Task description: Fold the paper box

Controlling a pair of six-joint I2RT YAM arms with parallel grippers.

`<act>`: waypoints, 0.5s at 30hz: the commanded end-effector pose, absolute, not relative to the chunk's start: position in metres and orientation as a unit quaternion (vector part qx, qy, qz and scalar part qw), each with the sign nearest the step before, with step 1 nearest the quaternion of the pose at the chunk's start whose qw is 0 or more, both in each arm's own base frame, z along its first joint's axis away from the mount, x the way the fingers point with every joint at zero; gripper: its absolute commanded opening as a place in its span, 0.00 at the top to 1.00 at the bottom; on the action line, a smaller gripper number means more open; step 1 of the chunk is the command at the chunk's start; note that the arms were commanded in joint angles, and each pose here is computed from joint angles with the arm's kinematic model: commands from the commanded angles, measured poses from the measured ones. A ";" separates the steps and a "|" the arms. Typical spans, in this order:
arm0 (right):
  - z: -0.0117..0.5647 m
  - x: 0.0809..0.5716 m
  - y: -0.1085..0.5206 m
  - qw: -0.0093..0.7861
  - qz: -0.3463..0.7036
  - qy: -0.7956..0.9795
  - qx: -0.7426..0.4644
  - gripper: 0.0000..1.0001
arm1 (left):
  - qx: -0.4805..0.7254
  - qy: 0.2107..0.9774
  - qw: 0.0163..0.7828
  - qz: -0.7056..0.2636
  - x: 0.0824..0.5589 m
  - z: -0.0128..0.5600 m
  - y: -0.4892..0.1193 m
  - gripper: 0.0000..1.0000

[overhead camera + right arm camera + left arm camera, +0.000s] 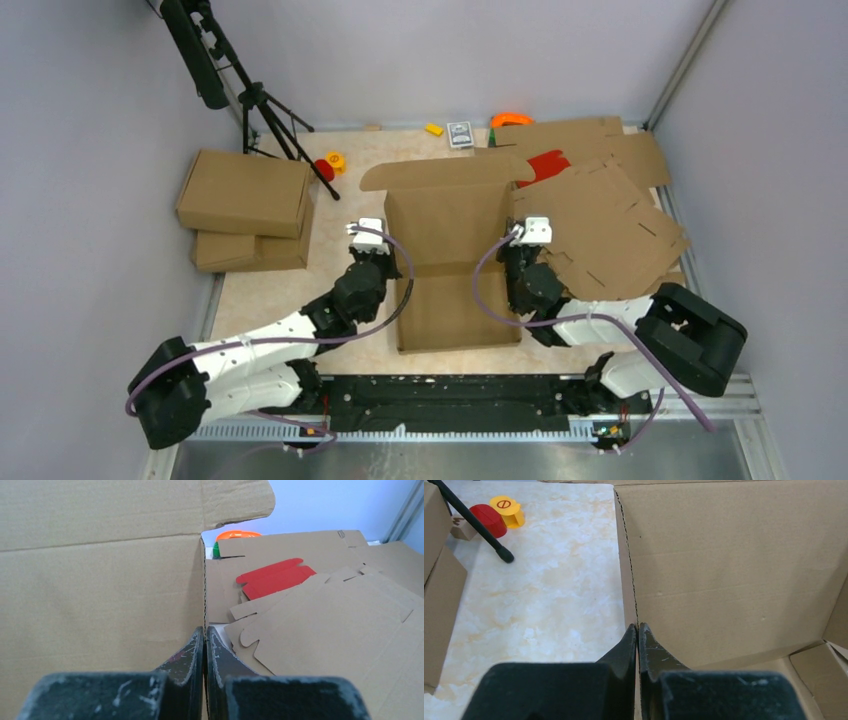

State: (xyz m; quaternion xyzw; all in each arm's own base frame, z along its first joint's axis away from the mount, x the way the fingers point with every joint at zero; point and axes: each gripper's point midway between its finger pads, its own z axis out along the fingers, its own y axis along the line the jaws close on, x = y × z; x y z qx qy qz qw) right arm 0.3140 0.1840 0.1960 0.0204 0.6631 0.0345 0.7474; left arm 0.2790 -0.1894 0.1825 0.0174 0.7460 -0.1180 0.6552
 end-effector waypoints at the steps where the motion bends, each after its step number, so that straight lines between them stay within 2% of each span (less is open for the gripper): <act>1: 0.235 0.318 0.204 0.788 0.074 0.610 0.029 1.00 | -0.001 0.719 0.679 -0.147 0.289 0.218 -0.200 1.00; 4: 0.251 0.317 0.206 0.820 0.081 0.566 0.030 1.00 | -0.002 0.713 0.680 -0.173 0.296 0.225 -0.203 1.00; 11: 0.251 0.349 0.225 0.828 0.063 0.555 0.053 1.00 | 0.008 0.691 0.692 -0.209 0.333 0.225 -0.196 1.00; 15: 0.253 0.375 0.242 0.827 0.043 0.559 0.044 1.00 | 0.003 0.683 0.705 -0.188 0.362 0.234 -0.181 1.00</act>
